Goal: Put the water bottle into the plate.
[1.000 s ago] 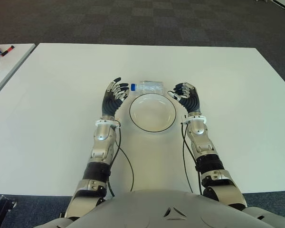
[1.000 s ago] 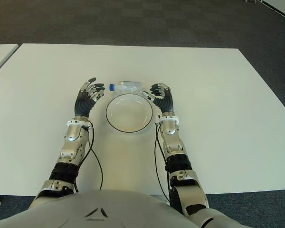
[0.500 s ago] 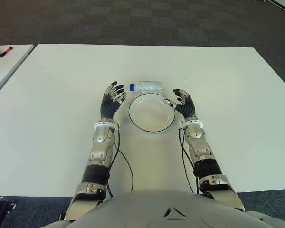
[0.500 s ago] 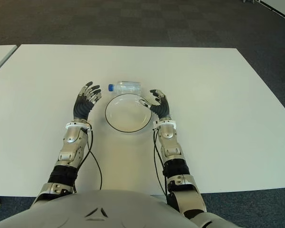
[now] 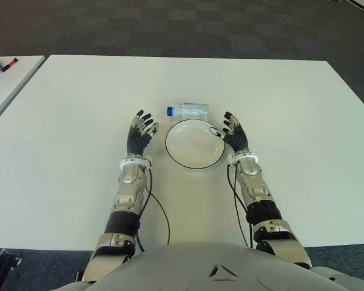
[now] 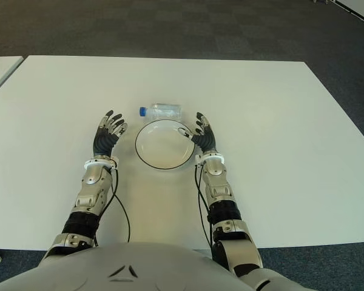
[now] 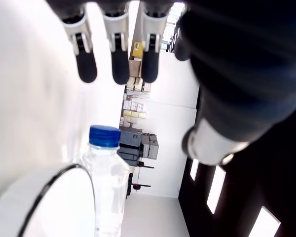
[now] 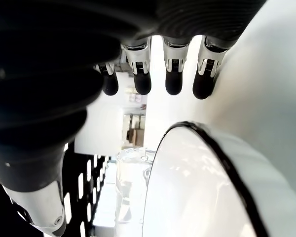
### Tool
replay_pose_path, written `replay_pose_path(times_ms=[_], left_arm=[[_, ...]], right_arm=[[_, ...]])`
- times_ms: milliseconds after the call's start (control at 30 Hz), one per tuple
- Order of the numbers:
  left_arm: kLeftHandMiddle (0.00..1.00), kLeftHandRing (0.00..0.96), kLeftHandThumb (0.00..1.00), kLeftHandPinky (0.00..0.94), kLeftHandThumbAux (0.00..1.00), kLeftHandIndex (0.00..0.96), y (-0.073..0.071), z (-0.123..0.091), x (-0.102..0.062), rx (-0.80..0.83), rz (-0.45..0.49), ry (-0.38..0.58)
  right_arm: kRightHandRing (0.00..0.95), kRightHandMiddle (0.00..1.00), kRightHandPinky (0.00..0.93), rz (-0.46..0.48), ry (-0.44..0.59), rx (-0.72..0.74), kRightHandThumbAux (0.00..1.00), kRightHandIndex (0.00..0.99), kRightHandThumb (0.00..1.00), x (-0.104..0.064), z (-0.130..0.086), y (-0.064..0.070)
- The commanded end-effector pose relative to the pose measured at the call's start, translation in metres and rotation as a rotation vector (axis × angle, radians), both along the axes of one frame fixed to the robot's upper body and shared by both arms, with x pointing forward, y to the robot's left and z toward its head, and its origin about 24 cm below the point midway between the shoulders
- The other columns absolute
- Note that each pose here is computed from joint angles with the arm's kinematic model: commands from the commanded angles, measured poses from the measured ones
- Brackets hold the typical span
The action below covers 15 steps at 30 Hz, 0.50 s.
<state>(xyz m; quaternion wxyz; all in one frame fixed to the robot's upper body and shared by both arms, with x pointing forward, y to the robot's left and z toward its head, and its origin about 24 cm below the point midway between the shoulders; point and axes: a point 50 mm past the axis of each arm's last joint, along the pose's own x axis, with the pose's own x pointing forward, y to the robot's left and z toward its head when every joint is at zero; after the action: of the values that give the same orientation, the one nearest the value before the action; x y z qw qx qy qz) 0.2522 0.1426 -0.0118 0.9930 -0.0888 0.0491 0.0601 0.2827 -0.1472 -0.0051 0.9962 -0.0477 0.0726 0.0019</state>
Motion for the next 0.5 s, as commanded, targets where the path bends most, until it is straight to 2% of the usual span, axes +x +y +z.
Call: replay_pose_path(times_ms=[33,500], left_arm=[[0.168,0.169,0.328,0.198,0.808,0.097,-0.01,-0.0034,0.0005,-0.041,0.004,0.018],[0.174,0.178,0.315,0.21,0.846,0.089,-0.0112,-0.0038,0.0032,-0.039,0.01,0.027]], right_arm=[[0.057,0.053,0.104,-0.013,0.042,0.045,0.729,0.049,0.232,-0.0034,-0.0068,0.0],[0.057,0.056,0.108,-0.039,0.024,0.103,0.761,0.057,0.245,-0.0073,-0.0061,0.0011]])
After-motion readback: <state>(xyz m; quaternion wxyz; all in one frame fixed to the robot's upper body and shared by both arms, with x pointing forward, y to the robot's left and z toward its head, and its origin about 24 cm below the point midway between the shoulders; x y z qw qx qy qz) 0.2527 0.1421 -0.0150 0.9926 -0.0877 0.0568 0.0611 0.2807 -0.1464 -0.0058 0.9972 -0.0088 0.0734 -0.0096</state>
